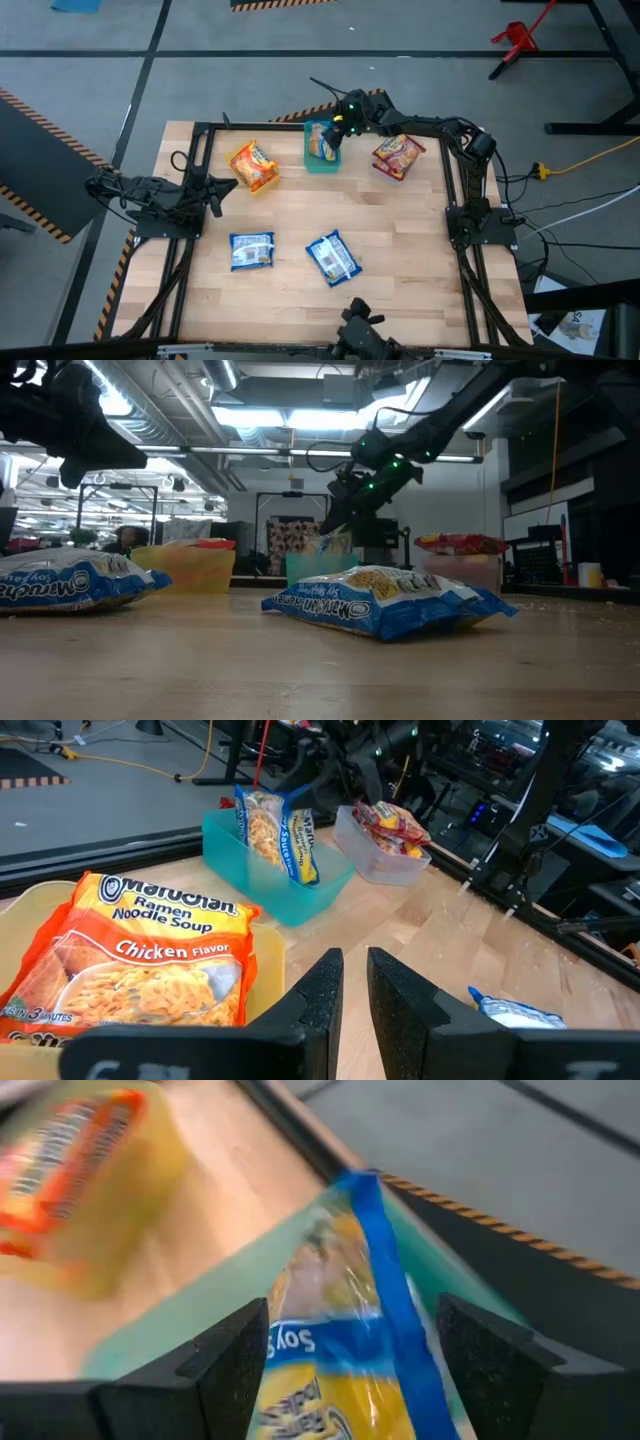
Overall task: Sort Maruchan noodles
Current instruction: Put the middle blue noodle pack into the green bin
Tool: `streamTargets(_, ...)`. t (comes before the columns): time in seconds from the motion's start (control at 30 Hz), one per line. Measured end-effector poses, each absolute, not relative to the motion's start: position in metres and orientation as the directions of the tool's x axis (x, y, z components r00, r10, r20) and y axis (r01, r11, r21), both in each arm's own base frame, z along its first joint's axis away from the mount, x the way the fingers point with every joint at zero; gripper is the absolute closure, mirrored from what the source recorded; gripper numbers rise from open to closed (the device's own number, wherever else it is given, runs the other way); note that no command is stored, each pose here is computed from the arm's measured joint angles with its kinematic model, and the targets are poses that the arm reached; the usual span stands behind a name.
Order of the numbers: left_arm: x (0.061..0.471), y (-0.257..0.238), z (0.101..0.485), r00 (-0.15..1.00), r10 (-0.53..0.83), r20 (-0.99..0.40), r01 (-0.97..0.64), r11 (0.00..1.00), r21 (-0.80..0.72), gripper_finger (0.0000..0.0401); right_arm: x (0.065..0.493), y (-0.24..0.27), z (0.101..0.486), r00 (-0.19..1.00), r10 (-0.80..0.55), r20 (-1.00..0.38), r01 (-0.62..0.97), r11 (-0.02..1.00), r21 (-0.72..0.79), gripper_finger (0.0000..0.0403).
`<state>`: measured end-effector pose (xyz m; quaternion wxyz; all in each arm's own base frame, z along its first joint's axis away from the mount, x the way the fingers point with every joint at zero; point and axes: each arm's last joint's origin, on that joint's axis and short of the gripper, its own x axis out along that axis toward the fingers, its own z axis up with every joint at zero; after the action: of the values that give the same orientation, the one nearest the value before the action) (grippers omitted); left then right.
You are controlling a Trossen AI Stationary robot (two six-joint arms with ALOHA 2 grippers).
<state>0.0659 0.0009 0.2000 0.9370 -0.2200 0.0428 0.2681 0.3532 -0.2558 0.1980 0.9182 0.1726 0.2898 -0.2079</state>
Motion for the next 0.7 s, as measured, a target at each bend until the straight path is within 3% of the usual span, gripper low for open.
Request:
streamTargets(0.27,0.066,0.001,0.199,0.851,0.484,-0.203,-0.524,0.761,-0.383,0.0357,0.358,-0.264,0.228,0.663,-0.407,-0.629,0.53,0.848,0.01,0.0146)
streamTargets(0.5,0.066,0.001,0.199,0.85,0.485,-0.207,-0.526,0.761,-0.379,0.0357,0.359,-0.266,0.224,0.579,-0.503,-0.641,0.569,0.813,-0.124,0.0219)
streamTargets(0.7,0.065,0.002,0.198,0.84,0.502,-0.207,-0.542,0.754,-0.37,0.0357,0.365,-0.271,0.208,0.585,-0.504,-0.635,0.564,0.816,-0.128,0.0269)
